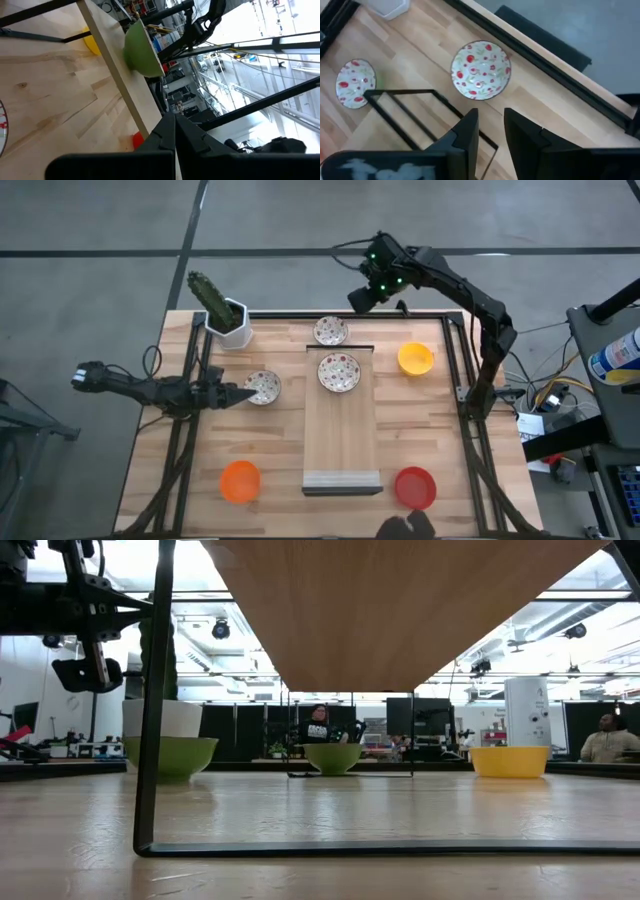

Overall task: Pick & Place Mini bowls
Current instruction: Stack the top white bowl on top of the white bowl on the shelf

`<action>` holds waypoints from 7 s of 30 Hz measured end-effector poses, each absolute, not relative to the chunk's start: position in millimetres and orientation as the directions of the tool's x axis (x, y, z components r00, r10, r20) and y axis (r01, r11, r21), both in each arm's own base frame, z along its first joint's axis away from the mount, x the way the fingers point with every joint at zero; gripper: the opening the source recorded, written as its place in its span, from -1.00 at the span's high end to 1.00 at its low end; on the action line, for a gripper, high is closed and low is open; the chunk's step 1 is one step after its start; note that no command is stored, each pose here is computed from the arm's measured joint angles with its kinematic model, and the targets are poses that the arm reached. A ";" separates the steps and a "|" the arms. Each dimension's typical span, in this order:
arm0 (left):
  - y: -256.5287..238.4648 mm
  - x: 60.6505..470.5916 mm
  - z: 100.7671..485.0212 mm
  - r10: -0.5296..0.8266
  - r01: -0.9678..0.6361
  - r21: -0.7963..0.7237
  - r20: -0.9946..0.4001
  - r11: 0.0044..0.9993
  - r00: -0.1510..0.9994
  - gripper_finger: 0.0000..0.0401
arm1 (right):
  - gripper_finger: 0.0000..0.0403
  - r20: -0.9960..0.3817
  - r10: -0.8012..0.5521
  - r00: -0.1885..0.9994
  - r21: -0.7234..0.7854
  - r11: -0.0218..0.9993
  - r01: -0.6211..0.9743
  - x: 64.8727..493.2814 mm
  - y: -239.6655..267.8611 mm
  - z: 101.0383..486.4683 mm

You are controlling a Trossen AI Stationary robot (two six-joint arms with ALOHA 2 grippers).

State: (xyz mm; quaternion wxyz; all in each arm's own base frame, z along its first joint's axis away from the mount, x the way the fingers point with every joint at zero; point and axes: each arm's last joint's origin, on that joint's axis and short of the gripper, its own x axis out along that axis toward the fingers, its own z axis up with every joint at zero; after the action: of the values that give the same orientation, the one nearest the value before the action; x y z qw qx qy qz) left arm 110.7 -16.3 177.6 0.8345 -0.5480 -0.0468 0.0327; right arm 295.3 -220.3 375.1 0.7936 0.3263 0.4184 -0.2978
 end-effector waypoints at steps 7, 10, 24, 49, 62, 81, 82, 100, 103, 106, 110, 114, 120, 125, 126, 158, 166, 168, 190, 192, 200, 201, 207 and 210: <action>-16.0 110.6 177.6 0.116 -0.004 -0.929 0.042 0.371 0.992 0.99 | 0.35 -0.884 -0.097 0.457 0.320 0.587 0.744 280.2 -243.6 340.9; -15.8 110.6 177.6 0.125 -0.004 -0.938 0.042 0.346 0.991 0.99 | 0.23 -0.861 -0.022 0.508 0.395 0.599 0.696 277.0 -251.5 324.4; -15.4 110.6 177.6 0.137 0.006 -0.968 0.042 0.252 0.990 0.99 | 0.00 -0.820 0.015 0.572 0.465 0.600 0.651 258.9 -277.2 264.2; -11.9 109.9 177.5 0.256 -0.009 -0.982 0.040 0.187 0.966 0.99 | 0.00 -0.768 0.037 0.639 0.528 0.602 0.600 253.1 -272.1 200.0; -11.7 109.8 177.5 0.264 -0.004 -0.987 0.040 0.161 0.964 0.99 | 0.00 -0.724 0.014 0.690 0.552 0.612 0.567 253.9 -271.5 187.0; -11.0 109.6 177.5 0.290 -0.001 -0.990 0.039 0.139 0.956 0.99 | 0.00 -0.700 0.067 0.711 0.620 0.551 0.558 269.6 -277.9 152.6; -11.0 109.6 177.5 0.289 -0.001 -0.990 0.039 0.139 0.956 0.99 | 0.00 -0.699 0.067 0.712 0.620 0.553 0.556 269.9 -277.3 153.7; -11.0 109.6 177.5 0.290 0.007 -0.994 0.039 0.112 0.956 0.99 | 0.00 -0.671 -0.025 0.741 0.621 0.527 0.580 281.6 -279.9 157.6; -11.0 109.6 177.5 0.290 0.007 -0.994 0.039 0.111 0.956 0.99 | 0.00 -0.670 -0.025 0.742 0.626 0.518 0.583 281.9 -279.8 157.7; -11.0 109.6 177.5 0.289 0.007 -0.994 0.039 0.112 0.956 0.99 | 0.00 -0.670 -0.019 0.742 0.626 0.522 0.579 283.8 -277.9 157.7; -11.0 109.6 177.5 0.290 0.007 -0.994 0.039 0.111 0.956 0.99 | 0.00 -0.673 -0.008 0.740 0.623 0.533 0.572 288.6 -272.3 156.9; -11.0 109.6 177.5 0.289 0.007 -0.994 0.039 0.111 0.956 0.99 | 0.00 -0.688 -0.039 0.725 0.592 0.548 0.591 293.4 -267.9 155.8; -11.0 109.6 177.5 0.289 0.007 -0.994 0.039 0.111 0.956 0.99 | 0.00 -0.690 -0.074 0.720 0.591 0.518 0.619 293.0 -269.7 155.3; -11.0 109.6 177.5 0.289 0.007 -0.994 0.039 0.111 0.956 0.99 | 0.00 -0.697 -0.072 0.713 0.593 0.500 0.631 291.7 -268.2 152.5; -11.0 109.6 177.5 0.289 0.007 -0.994 0.039 0.111 0.956 0.99 | 0.00 -0.700 -0.070 0.711 0.595 0.494 0.634 291.1 -267.5 151.2; -11.0 109.6 177.5 0.289 0.006 -0.994 0.039 0.112 0.957 0.99 | 0.51 -0.682 -0.100 0.724 0.609 0.471 0.638 292.2 -265.9 141.6; -11.0 109.6 177.5 0.288 0.007 -0.994 0.039 0.111 0.957 0.99 | 0.91 -0.708 -0.035 0.705 0.624 0.435 0.649 293.0 -265.6 121.2; -11.0 109.6 177.5 0.288 0.007 -0.994 0.039 0.112 0.957 0.99 | 0.93 -0.707 -0.048 0.705 0.619 0.440 0.650 293.6 -265.9 124.4; -10.9 109.6 177.5 0.290 -0.002 -0.990 0.039 0.138 0.956 0.99 | 0.95 -0.665 -0.149 0.732 0.604 0.469 0.644 267.4 -269.8 195.1; -10.9 109.6 177.4 0.290 -0.003 -0.990 0.038 0.141 0.956 0.99 | 0.96 -0.657 -0.186 0.730 0.593 0.471 0.654 261.8 -274.4 204.8; -10.9 109.6 177.4 0.290 -0.004 -0.990 0.038 0.144 0.956 0.99 | 0.96 -0.694 -0.182 0.697 0.550 0.492 0.675 246.2 -284.1 246.9; -10.9 109.6 177.4 0.290 -0.004 -0.990 0.038 0.144 0.956 0.99 | 0.96 -0.702 -0.175 0.691 0.539 0.503 0.675 245.3 -284.0 253.5; -10.9 109.6 177.4 0.290 -0.008 -0.988 0.038 0.157 0.956 0.99 | 0.96 -0.738 -0.134 0.661 0.480 0.584 0.654 243.5 -279.5 301.4; -10.9 109.6 177.4 0.290 -0.010 -0.987 0.038 0.162 0.956 0.99 | 0.96 -0.755 -0.112 0.647 0.455 0.621 0.638 241.5 -273.9 327.1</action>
State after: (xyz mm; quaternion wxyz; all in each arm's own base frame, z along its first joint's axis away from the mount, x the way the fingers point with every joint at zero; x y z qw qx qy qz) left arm 109.6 -10.9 177.4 0.7543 -0.6396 -0.1097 0.0993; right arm 241.5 -273.9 327.1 0.8278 0.3715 0.3541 -0.2265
